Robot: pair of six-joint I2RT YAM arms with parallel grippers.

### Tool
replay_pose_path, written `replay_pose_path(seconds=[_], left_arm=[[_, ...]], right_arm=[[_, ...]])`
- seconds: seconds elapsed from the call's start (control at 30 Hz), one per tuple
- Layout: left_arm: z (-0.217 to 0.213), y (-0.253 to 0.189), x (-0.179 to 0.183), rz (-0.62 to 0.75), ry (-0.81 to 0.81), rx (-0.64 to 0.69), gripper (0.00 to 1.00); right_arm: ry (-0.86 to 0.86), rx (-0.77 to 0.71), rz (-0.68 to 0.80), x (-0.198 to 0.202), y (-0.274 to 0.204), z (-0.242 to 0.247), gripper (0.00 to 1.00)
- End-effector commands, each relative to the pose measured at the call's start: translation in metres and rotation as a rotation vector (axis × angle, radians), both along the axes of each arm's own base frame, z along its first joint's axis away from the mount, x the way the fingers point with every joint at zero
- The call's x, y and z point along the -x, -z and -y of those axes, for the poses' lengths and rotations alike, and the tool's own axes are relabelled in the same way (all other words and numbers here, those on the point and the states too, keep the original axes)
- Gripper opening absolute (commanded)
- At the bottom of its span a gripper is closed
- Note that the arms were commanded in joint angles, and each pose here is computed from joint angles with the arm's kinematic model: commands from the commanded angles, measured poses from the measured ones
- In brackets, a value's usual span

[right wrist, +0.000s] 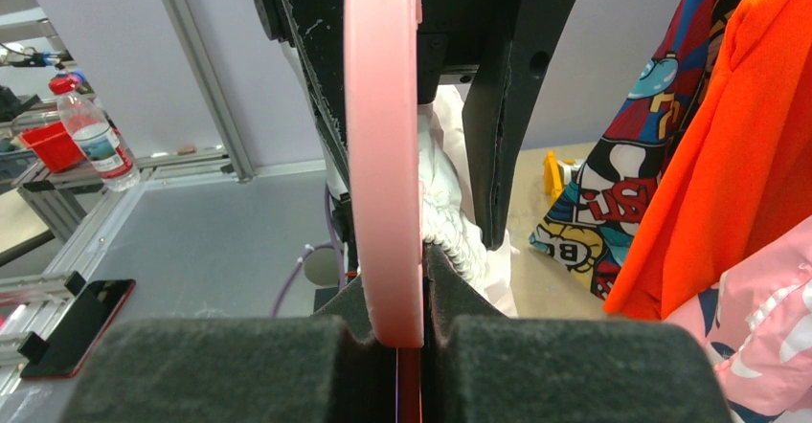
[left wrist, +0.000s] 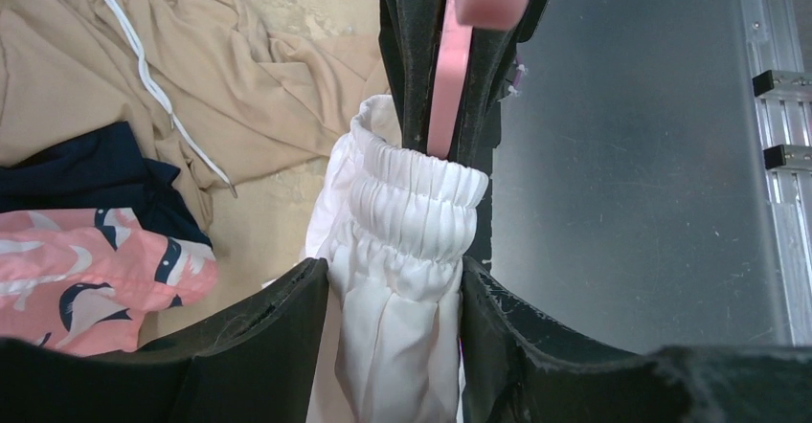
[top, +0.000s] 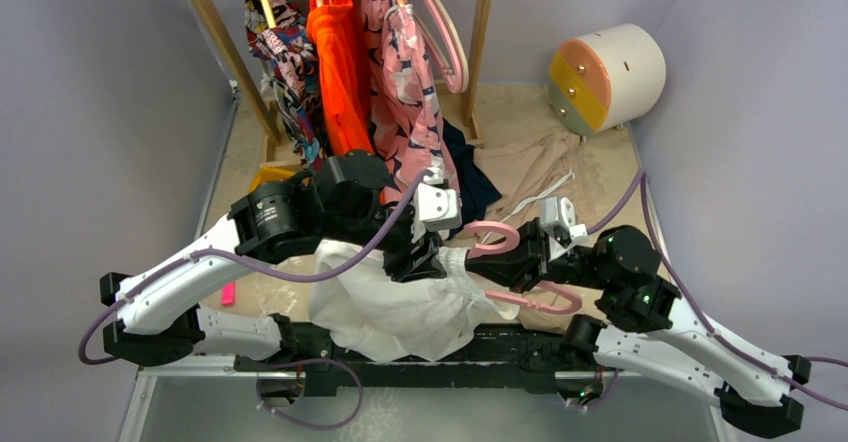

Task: Place the shorts on the hanger
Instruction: Hang the shorts on the hanger.

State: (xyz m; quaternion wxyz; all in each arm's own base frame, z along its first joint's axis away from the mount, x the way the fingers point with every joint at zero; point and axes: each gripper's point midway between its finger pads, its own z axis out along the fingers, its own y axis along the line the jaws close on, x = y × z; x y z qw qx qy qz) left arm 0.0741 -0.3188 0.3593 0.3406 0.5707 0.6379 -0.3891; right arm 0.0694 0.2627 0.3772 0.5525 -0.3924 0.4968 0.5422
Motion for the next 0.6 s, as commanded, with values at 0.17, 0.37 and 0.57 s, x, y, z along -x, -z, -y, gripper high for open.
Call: replay_pose_path(seconds=[0.17,0.37,0.57], left_arm=[[0.006,0.004,0.009,0.01,0.075,0.018,0.27],[0.005,0.007,0.006,0.018,0.055,0.011,0.0],[-0.001,-0.008,-0.007,0.071,-0.04,0.076,0.0]], right_arm=[[-0.041,-0.148,0.104,0.014,-0.054,0.01,0.0],[-0.052,-0.145,0.108,0.015,-0.057,0.008,0.0],[-0.056,-0.104,0.097,0.016,-0.052,0.007,0.0]])
